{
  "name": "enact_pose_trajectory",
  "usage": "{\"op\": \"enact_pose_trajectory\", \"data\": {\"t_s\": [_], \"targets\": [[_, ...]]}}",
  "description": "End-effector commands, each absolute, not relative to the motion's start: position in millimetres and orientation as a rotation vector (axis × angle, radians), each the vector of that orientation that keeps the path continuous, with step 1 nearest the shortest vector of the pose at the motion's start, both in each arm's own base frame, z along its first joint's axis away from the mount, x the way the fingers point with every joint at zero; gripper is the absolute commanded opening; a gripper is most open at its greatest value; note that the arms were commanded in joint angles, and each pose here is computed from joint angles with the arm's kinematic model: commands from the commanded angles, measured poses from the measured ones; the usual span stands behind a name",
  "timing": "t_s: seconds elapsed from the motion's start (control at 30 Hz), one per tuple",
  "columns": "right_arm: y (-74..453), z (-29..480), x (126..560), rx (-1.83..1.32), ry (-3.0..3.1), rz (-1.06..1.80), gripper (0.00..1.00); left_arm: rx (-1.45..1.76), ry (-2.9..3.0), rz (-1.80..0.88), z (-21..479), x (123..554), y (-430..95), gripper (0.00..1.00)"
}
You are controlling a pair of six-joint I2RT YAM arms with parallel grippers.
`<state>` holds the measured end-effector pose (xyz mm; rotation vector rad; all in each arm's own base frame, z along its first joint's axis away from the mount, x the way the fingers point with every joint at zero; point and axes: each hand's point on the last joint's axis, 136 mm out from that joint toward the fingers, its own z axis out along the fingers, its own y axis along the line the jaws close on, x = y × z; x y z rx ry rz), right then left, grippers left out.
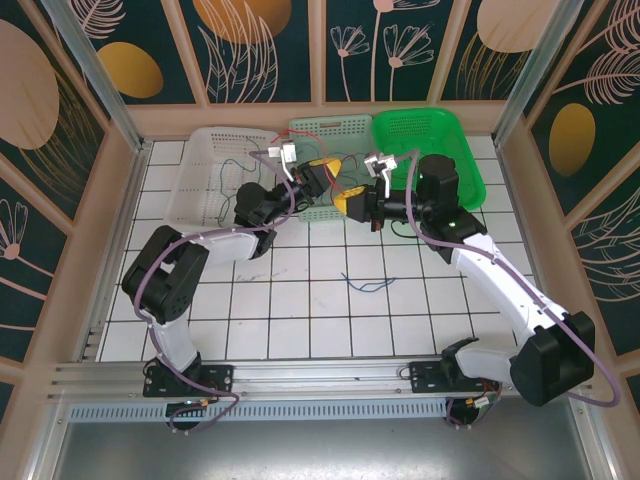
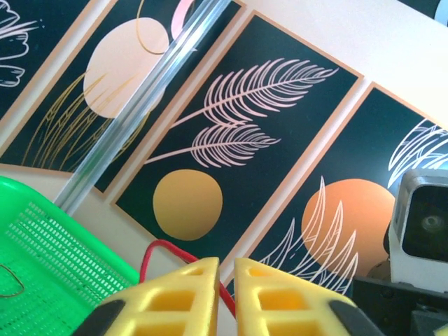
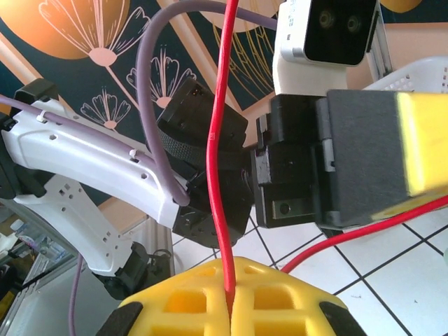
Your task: Untangle the cables
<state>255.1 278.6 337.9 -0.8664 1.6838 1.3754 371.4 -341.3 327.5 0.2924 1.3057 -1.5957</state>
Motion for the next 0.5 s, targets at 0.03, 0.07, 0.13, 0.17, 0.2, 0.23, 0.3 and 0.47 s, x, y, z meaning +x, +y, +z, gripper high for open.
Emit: {"op": "enact_pose_trajectory", "data": {"t_s": [0.03,0.07,0.13,0.17,0.2,0.23,0.3,0.47], "targets": [[273.7,355.4,260.3,-0.837,1.627,1.313,0.00,0.310,1.213,-1.583,345.4,363.3,-330.1,0.00],[270.8,357.2,263.0,-0.814,1.621,1.306,0.00,0.302,1.222,-1.581,338.1,360.4,-327.6,0.00],[263.8,359.4,272.4,-0.744,1.622,1.281,0.00,0.288,1.191,-1.579,340.5,355.8,-321.0,0.00],[260.9,360.7,274.3,-0.731,1.613,1.281,0.00,0.282,1.178,-1.580,341.5,352.8,-318.3,0.00],[259.7,362.2,273.2,-0.736,1.599,1.295,0.00,0.274,1.176,-1.577,340.9,352.3,-316.6,0.00],[260.4,364.5,271.1,-0.746,1.585,1.313,0.00,0.271,1.182,-1.577,340.2,352.6,-316.3,0.00],[263.8,363.2,268.0,-0.778,1.590,1.335,0.00,0.274,1.202,-1.575,339.5,354.4,-318.7,0.11],[265.5,359.0,260.7,-0.841,1.627,1.308,0.00,0.253,1.237,-1.551,341.2,358.3,-316.2,0.62]]}}
